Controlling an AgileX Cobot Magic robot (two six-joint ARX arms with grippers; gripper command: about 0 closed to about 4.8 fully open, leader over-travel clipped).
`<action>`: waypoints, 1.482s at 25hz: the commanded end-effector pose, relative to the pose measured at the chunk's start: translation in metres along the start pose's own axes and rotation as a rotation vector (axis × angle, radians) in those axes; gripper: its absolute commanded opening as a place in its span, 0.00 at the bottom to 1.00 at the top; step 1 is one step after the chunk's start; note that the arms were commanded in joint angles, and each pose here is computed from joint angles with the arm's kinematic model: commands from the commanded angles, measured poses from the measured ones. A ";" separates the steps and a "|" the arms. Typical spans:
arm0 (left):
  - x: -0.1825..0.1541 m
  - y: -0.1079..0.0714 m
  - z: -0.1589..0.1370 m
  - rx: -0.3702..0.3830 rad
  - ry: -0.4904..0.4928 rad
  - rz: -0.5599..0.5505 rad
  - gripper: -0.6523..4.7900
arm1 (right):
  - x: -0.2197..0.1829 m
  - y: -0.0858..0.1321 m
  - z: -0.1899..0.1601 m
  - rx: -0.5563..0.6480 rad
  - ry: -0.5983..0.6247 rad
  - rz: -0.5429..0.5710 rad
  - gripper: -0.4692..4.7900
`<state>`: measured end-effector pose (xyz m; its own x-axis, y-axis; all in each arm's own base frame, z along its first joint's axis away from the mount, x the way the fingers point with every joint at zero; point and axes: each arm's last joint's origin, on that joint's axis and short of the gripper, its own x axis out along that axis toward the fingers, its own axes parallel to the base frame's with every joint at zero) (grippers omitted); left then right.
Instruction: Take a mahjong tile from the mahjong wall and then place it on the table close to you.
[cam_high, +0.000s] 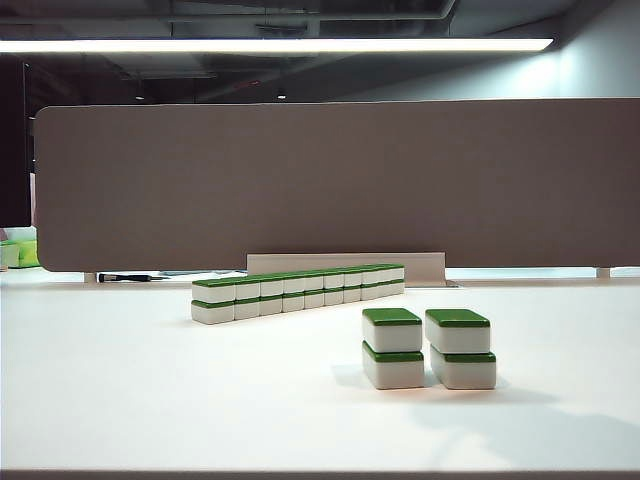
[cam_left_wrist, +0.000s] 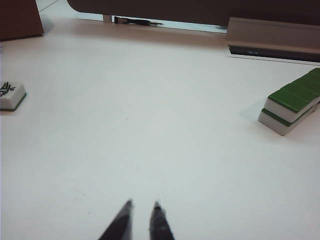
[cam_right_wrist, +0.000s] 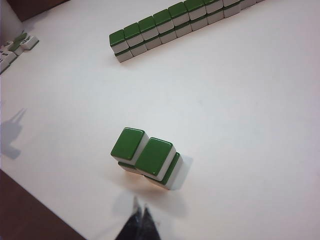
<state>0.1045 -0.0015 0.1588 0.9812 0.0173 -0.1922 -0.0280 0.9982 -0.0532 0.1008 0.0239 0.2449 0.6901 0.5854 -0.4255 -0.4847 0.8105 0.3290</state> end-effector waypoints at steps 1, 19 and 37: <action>-0.001 0.001 -0.003 -0.020 -0.030 0.004 0.21 | -0.001 0.001 0.002 -0.009 -0.012 0.006 0.09; -0.006 0.007 -0.013 -0.033 -0.009 0.059 0.21 | -0.001 0.001 0.002 -0.009 -0.012 0.007 0.09; -0.006 0.007 -0.012 -0.033 -0.013 0.058 0.21 | -0.001 0.001 0.002 -0.009 -0.013 0.006 0.09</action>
<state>0.0960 0.0050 0.1482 0.9816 0.0802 -0.1735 -0.0943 0.9928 -0.0745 0.1008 0.0240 0.2449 0.6894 0.5862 -0.4255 -0.4856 0.8099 0.3290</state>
